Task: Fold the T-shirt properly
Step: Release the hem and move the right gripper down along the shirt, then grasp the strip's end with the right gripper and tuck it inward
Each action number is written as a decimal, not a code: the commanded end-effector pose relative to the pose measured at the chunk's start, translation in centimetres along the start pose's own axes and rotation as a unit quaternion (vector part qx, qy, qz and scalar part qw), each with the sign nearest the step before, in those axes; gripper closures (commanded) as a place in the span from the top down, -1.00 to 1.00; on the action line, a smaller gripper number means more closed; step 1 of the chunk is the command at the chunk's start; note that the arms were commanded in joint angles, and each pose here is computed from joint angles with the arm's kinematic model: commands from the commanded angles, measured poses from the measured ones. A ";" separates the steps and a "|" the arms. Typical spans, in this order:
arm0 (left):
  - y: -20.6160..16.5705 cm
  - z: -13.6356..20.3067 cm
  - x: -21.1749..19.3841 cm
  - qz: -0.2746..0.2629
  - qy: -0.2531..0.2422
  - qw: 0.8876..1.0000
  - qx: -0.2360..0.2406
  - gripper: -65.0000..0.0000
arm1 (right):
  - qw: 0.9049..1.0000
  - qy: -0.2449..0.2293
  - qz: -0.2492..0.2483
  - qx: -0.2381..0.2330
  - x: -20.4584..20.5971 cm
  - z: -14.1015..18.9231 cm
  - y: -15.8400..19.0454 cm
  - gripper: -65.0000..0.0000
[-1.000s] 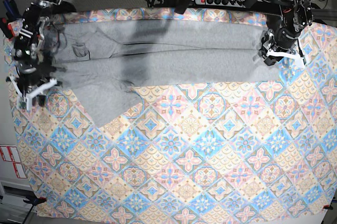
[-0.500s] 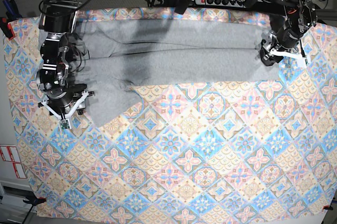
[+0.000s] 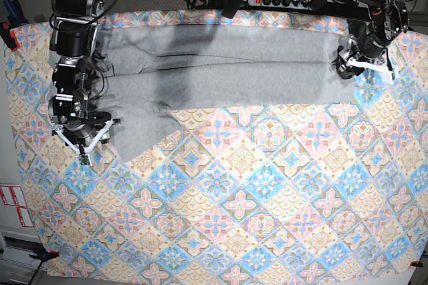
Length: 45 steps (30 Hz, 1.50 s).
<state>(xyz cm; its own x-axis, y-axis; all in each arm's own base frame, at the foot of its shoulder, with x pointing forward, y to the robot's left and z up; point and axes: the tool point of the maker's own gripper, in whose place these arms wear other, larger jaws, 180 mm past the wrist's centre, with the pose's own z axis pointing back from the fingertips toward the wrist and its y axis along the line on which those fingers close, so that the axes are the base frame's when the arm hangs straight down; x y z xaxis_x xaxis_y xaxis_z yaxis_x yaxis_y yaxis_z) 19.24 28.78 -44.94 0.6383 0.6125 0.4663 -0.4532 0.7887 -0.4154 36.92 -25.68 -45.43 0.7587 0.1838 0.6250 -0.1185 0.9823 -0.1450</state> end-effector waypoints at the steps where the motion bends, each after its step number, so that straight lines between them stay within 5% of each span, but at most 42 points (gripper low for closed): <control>1: -0.1 0.4 1.3 -0.008 -0.016 1.000 -0.003 0.05 | 0.999 -0.033 -0.002 -0.012 2.8 0.3 -1.3 -0.06; 18: -0.3 0.3 1.3 -0.004 -0.017 1.000 -0.007 0.04 | 0.995 0.037 0.079 0.051 -1.0 -2.0 4.6 -0.07; 20: -0.3 0.3 1.3 -0.004 -0.017 1.000 -0.006 0.04 | 0.994 0.041 0.087 0.056 -1.3 -2.0 5.0 -0.17; 25: -0.3 0.3 1.4 -0.006 -0.018 1.000 -0.006 0.04 | 0.994 0.038 0.083 0.054 -1.2 -2.0 4.8 -0.79; 27: -0.3 0.3 1.5 -0.007 -0.020 1.000 -0.005 0.04 | 0.994 0.036 0.083 0.053 -1.0 -1.9 4.8 -1.00; 35: 0.3 0.9 3.0 -0.001 -0.043 0.999 0.001 0.03 | 0.993 -0.047 0.102 0.034 2.1 2.0 4.9 -0.99; 45: -0.6 2.5 5.8 -0.008 -0.084 0.996 -0.009 0.03 | 0.988 -0.075 0.135 0.027 1.0 7.4 6.4 -0.99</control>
<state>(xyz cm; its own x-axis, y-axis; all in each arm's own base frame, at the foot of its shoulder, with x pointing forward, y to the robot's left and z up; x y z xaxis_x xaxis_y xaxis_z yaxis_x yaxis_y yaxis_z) 21.09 31.33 -41.15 0.5462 0.6170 0.5666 -0.4477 0.7867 -0.4251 30.93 -18.53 -41.61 0.6303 0.4346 0.6432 -0.3541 0.8983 -0.2600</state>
